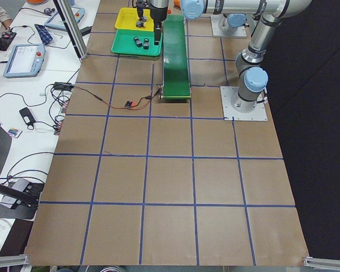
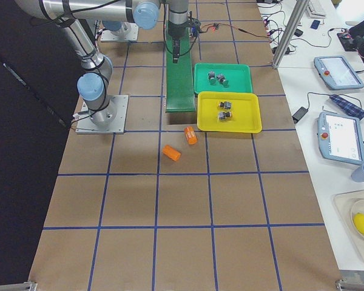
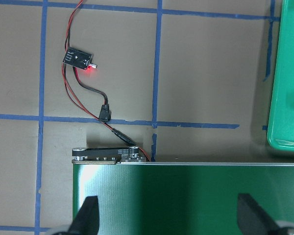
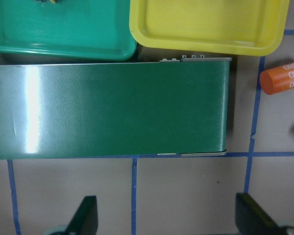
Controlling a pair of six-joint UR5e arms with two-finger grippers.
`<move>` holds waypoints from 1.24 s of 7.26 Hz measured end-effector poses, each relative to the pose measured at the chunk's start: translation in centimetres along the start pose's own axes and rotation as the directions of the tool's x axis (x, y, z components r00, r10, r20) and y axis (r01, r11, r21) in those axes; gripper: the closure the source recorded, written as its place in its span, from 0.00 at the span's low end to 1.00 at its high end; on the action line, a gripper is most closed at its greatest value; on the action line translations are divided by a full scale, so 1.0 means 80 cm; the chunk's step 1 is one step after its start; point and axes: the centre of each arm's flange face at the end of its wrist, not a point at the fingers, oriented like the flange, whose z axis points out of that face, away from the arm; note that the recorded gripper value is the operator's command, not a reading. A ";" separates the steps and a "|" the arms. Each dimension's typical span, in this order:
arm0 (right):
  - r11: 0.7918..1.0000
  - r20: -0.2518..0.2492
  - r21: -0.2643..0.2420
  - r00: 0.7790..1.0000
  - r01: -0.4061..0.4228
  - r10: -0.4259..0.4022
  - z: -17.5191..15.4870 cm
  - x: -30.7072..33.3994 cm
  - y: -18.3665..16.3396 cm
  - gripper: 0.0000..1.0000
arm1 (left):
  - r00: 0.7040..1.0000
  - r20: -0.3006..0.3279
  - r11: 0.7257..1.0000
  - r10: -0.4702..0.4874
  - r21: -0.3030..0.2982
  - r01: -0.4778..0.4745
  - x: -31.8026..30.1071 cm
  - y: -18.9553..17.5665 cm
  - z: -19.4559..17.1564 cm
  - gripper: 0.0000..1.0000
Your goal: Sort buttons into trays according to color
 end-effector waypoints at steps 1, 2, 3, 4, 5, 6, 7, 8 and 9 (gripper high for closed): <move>1.000 0.003 0.020 1.000 -0.002 0.002 -0.013 0.001 -0.012 0.00 | 1.000 0.002 1.000 0.000 -0.002 0.000 0.000 0.003 0.001 0.00; 1.000 0.004 0.025 1.000 -0.001 0.001 -0.023 0.002 -0.033 0.00 | 1.000 0.004 1.000 0.000 -0.007 0.001 -0.001 0.004 0.004 0.00; 1.000 0.006 0.005 1.000 -0.010 0.010 -0.024 0.001 -0.056 0.00 | 1.000 0.007 1.000 -0.002 -0.007 0.002 -0.001 0.006 0.004 0.00; 0.999 0.014 -0.029 0.999 -0.030 0.030 -0.019 -0.003 -0.068 0.00 | 1.000 0.011 1.000 -0.006 -0.003 0.006 -0.002 0.010 -0.001 0.00; 0.997 0.021 -0.061 0.999 -0.043 0.045 -0.014 -0.005 -0.070 0.00 | 1.000 0.012 1.000 -0.017 -0.009 0.017 -0.003 0.009 0.002 0.00; 0.996 0.023 -0.075 0.998 -0.050 0.052 -0.011 -0.006 -0.070 0.00 | 1.000 0.008 0.999 -0.024 -0.024 0.024 -0.005 0.003 0.013 0.00; 0.995 0.024 -0.081 0.998 -0.051 0.053 -0.009 -0.006 -0.071 0.00 | 1.000 0.006 0.999 -0.026 -0.041 0.026 -0.006 -0.003 0.025 0.00; 0.995 0.026 -0.084 0.998 -0.052 0.054 -0.008 -0.007 -0.071 0.00 | 1.000 0.006 0.998 -0.028 -0.050 0.028 -0.008 -0.007 0.031 0.00; 0.995 0.038 -0.087 0.998 -0.053 0.056 -0.007 -0.008 -0.071 0.00 | 1.000 0.008 0.998 -0.029 -0.051 0.030 -0.009 -0.009 0.030 0.00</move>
